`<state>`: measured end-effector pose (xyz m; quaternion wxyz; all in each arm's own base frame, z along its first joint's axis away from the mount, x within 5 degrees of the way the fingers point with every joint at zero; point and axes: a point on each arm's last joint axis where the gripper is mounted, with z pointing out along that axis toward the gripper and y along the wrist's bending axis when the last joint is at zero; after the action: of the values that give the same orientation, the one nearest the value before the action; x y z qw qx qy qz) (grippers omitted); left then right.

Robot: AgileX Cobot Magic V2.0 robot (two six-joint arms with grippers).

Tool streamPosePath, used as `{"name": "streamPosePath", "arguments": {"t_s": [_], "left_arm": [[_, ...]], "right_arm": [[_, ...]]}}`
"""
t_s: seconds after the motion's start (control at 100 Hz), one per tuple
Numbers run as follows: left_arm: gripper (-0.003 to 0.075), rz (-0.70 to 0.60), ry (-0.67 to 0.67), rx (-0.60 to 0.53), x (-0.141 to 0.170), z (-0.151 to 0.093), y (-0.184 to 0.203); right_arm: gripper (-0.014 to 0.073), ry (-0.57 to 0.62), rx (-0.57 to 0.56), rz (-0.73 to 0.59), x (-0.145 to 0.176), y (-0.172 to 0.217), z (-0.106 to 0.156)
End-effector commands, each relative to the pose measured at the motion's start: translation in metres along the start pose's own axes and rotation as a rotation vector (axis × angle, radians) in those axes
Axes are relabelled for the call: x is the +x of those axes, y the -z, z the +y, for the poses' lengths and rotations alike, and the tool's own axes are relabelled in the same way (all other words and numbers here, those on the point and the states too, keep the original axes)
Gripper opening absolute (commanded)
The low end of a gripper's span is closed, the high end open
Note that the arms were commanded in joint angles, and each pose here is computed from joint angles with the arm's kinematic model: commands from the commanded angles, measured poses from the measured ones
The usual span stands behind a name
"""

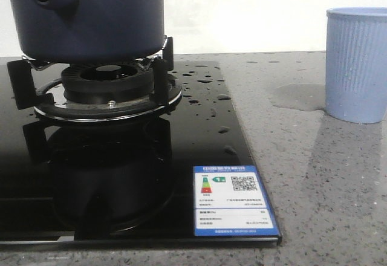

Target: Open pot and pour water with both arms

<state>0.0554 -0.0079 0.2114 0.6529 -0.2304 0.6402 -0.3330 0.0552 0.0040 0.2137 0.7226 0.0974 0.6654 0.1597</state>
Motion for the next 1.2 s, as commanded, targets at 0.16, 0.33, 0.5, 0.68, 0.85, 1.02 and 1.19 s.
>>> {"name": "streamPosePath", "arguments": {"t_s": [0.16, 0.33, 0.5, 0.68, 0.85, 1.02, 1.19], "left_arm": [[-0.0020, 0.005, 0.000, 0.083, -0.013, -0.022, 0.005], [-0.0020, 0.249, -0.157, 0.130, -0.022, -0.058, 0.001], [-0.0019, 0.540, -0.249, 0.186, -0.029, -0.091, -0.015], [-0.0018, 0.716, -0.237, 0.558, -0.037, -0.140, -0.033], [-0.0019, 0.675, -0.199, 0.809, -0.054, -0.170, -0.055], [-0.0019, 0.691, -0.221, 0.843, -0.065, -0.183, -0.068], [-0.0018, 0.507, -0.493, 0.869, -0.078, -0.191, -0.076]], "right_arm": [[-0.0075, 0.010, -0.051, 0.060, -0.050, 0.004, 0.026], [-0.0075, -0.004, -0.060, 0.325, -0.073, -0.005, 0.044], [-0.0075, -0.144, -0.124, 0.641, -0.084, -0.020, 0.067], [-0.0075, -0.158, -0.343, 0.686, -0.101, -0.027, 0.092], [-0.0075, -0.019, -0.563, 0.488, -0.117, -0.029, 0.107], [-0.0075, -0.011, -0.556, 0.420, -0.123, -0.032, 0.107], [-0.0075, 0.071, -0.568, 0.384, -0.124, -0.032, 0.106]]}}
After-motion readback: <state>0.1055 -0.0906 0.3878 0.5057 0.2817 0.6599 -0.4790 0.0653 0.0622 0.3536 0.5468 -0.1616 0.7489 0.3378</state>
